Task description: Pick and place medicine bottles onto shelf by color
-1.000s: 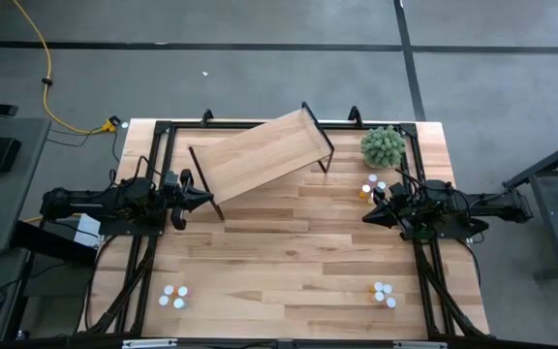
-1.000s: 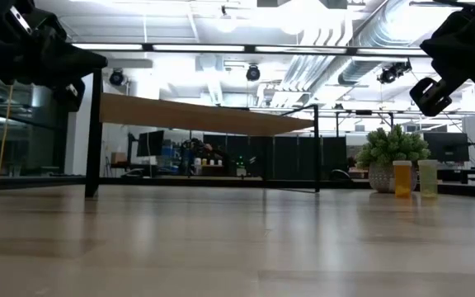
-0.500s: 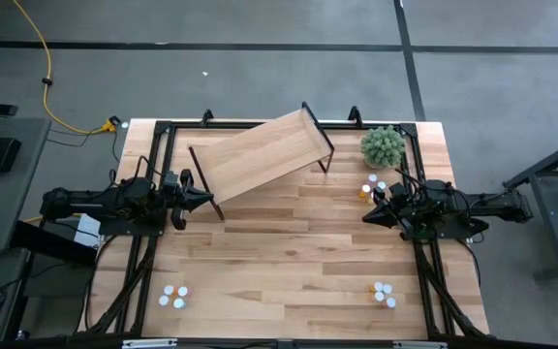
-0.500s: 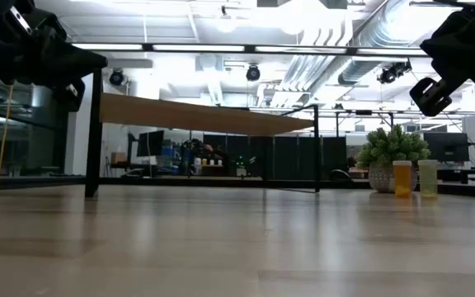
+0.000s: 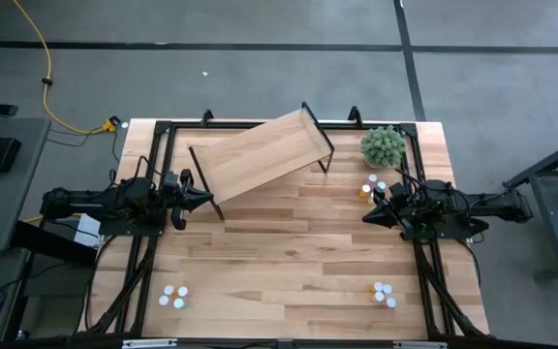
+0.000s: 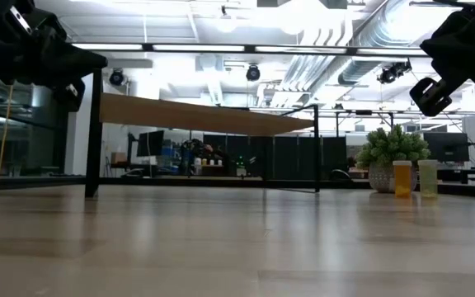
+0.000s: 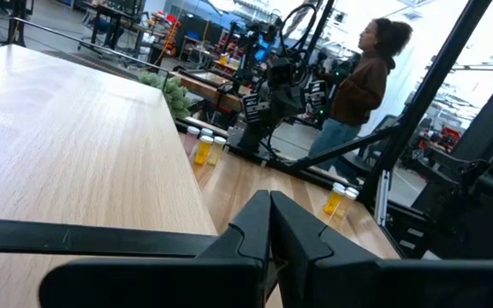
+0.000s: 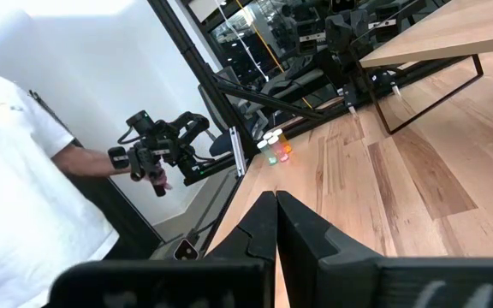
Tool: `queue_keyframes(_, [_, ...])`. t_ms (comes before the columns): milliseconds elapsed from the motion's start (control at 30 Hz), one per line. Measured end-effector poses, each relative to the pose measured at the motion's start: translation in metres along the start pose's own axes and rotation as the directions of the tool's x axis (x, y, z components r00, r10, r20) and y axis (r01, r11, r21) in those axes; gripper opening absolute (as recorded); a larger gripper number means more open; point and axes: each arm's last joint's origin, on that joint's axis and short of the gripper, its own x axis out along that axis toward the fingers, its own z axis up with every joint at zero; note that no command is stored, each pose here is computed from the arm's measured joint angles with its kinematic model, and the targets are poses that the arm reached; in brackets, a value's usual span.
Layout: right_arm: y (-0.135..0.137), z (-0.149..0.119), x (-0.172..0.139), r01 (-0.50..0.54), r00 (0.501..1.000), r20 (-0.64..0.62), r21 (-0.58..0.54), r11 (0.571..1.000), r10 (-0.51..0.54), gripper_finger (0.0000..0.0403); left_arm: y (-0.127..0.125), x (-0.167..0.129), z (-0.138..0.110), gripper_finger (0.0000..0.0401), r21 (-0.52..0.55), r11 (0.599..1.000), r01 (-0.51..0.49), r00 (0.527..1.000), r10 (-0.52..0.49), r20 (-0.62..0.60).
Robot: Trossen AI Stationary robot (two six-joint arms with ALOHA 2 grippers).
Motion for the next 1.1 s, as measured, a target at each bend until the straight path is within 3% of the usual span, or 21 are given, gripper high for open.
queue_keyframes(133, [0.000, 0.000, 0.000, 0.000, 1.000, 0.001, 0.000, 1.000, 0.000, 0.0000, -0.002, 0.000, 0.006, 0.0001, -0.011, 1.000, 0.025, 0.998, -0.024, 0.064])
queue_keyframes(300, [0.000, 0.000, 0.000, -0.001, 1.000, 0.001, 0.000, 1.000, 0.001, 0.0000, -0.008, -0.004, 0.031, 0.0003, -0.192, 0.978, 0.078, 0.946, -0.012, 0.325])
queue_keyframes(400, [0.000, 0.000, 0.000, 0.000, 1.000, 0.000, 0.000, 1.000, 0.000, 0.0000, -0.017, -0.006, 0.053, 0.0019, -0.227, 0.967, 0.111, 0.931, -0.021, 0.365])
queue_keyframes(600, [0.000, 0.000, 0.000, 0.000, 1.000, 0.000, 0.000, 1.000, 0.000, 0.0000, -0.041, 0.013, 0.102, 0.0103, -0.167, 0.985, 0.043, 0.994, -0.025, 0.110])
queue_keyframes(767, [0.000, 0.000, 0.000, 0.000, 1.000, 0.001, 0.000, 1.000, 0.000, 0.0000, -0.069, 0.034, 0.149, 0.0177, -0.046, 0.996, 0.070, 0.977, -0.078, -0.199])
queue_keyframes(833, [0.000, 0.000, 0.000, 0.000, 1.000, 0.001, 0.000, 1.000, 0.000, 0.0000, -0.082, 0.040, 0.163, 0.0197, -0.034, 0.993, 0.115, 0.930, -0.120, -0.348])
queue_keyframes(900, [0.000, 0.000, 0.000, 0.000, 1.000, 0.000, 0.000, 1.000, 0.000, 0.0000, -0.095, 0.046, 0.170, 0.0209, -0.044, 0.984, 0.175, 0.851, -0.173, -0.497])
queue_keyframes(1100, [0.000, 0.000, 0.000, 0.000, 1.000, 0.000, 0.000, 1.000, 0.000, 0.0000, -0.136, 0.058, 0.158, 0.0210, -0.053, 0.958, 0.282, 0.548, -0.206, -0.811])
